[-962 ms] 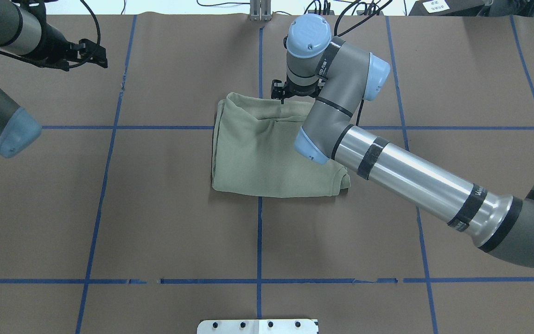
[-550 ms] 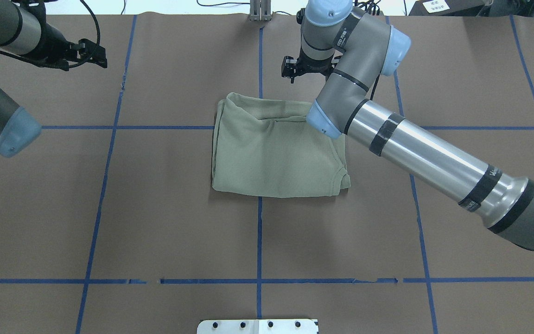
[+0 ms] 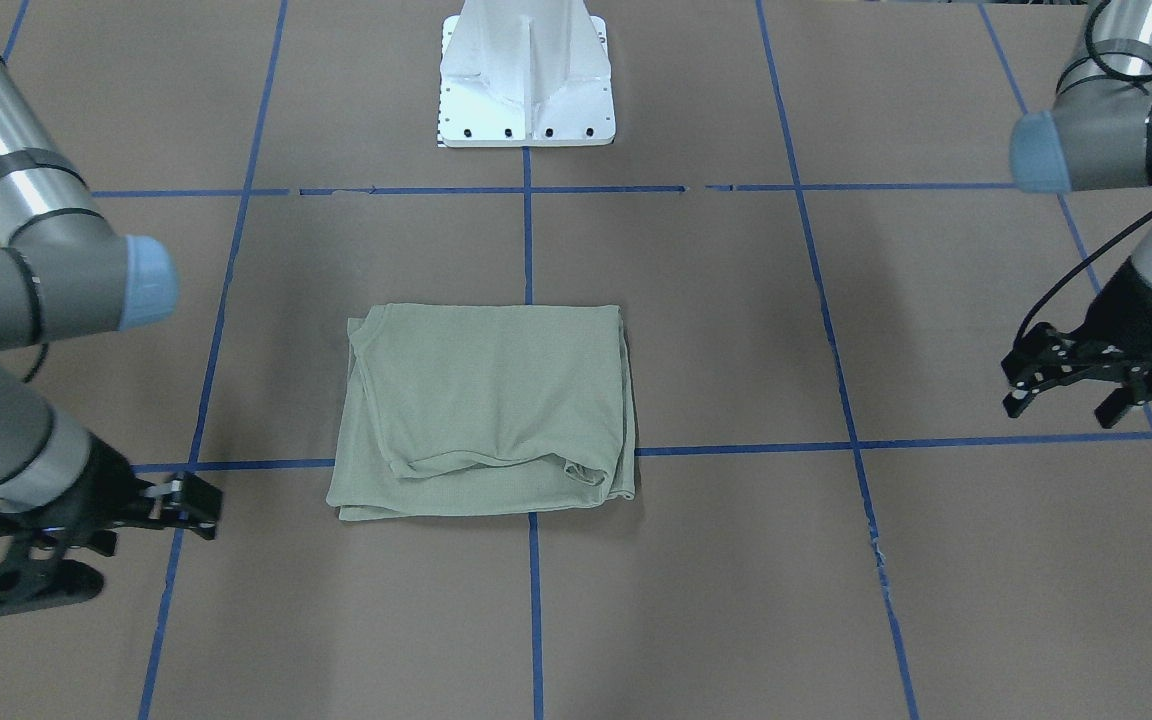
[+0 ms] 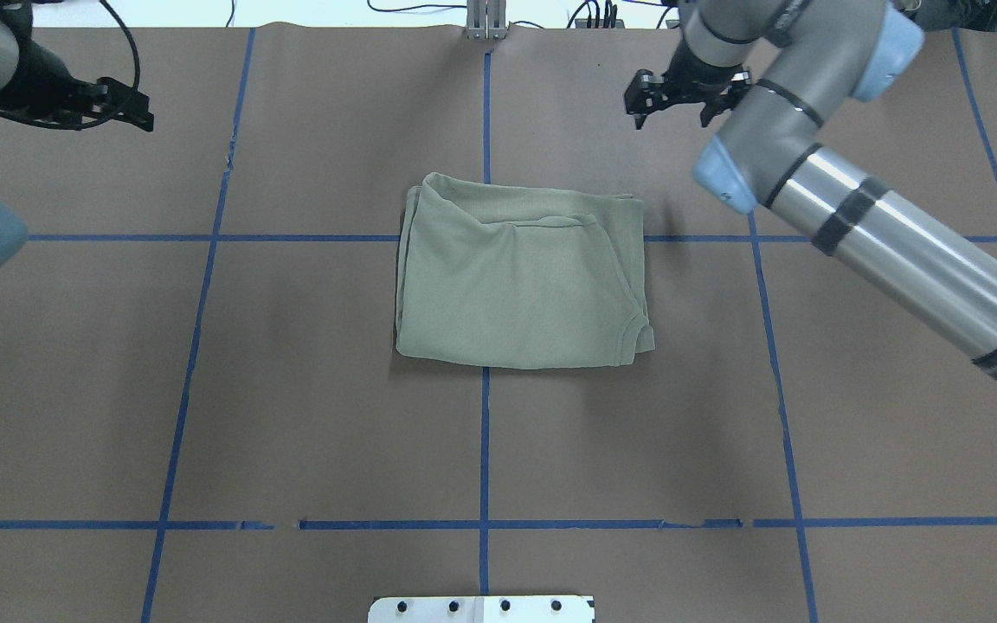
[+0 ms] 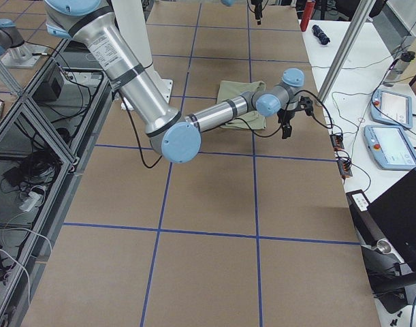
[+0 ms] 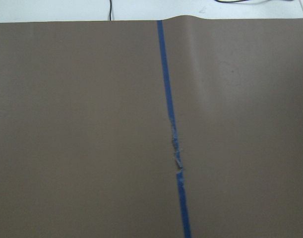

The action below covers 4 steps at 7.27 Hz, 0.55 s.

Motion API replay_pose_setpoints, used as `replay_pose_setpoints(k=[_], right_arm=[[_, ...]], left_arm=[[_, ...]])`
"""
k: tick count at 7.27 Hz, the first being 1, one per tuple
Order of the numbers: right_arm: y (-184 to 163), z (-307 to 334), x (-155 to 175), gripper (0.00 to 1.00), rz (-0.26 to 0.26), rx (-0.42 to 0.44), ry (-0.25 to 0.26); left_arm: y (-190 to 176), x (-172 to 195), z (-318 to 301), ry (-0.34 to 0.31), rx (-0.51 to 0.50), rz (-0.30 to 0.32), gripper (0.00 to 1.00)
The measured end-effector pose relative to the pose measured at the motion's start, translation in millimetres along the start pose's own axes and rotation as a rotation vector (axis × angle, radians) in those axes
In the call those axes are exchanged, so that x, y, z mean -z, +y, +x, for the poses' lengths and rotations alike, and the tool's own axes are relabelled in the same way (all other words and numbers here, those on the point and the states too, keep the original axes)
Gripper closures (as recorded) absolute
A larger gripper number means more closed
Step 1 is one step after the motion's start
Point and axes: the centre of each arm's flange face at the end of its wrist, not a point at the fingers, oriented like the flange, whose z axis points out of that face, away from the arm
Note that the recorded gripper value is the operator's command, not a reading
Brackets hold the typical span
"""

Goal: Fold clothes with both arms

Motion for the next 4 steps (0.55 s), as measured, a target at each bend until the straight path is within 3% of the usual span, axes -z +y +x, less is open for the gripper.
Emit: replay_pose_setpoints(k=[2, 4], right_arm=[[58.4, 129.0, 23.8, 0.0, -0.026, 0.083, 0.031], [109.4, 229.2, 39.7, 0.0, -0.095, 0.155, 0.075]], left_arm=[[50.6, 20.4, -102.1, -0.076, -0.151, -0.041, 0.0], [93.8, 27.7, -154.7, -0.115, -0.111, -0.095, 0.0]])
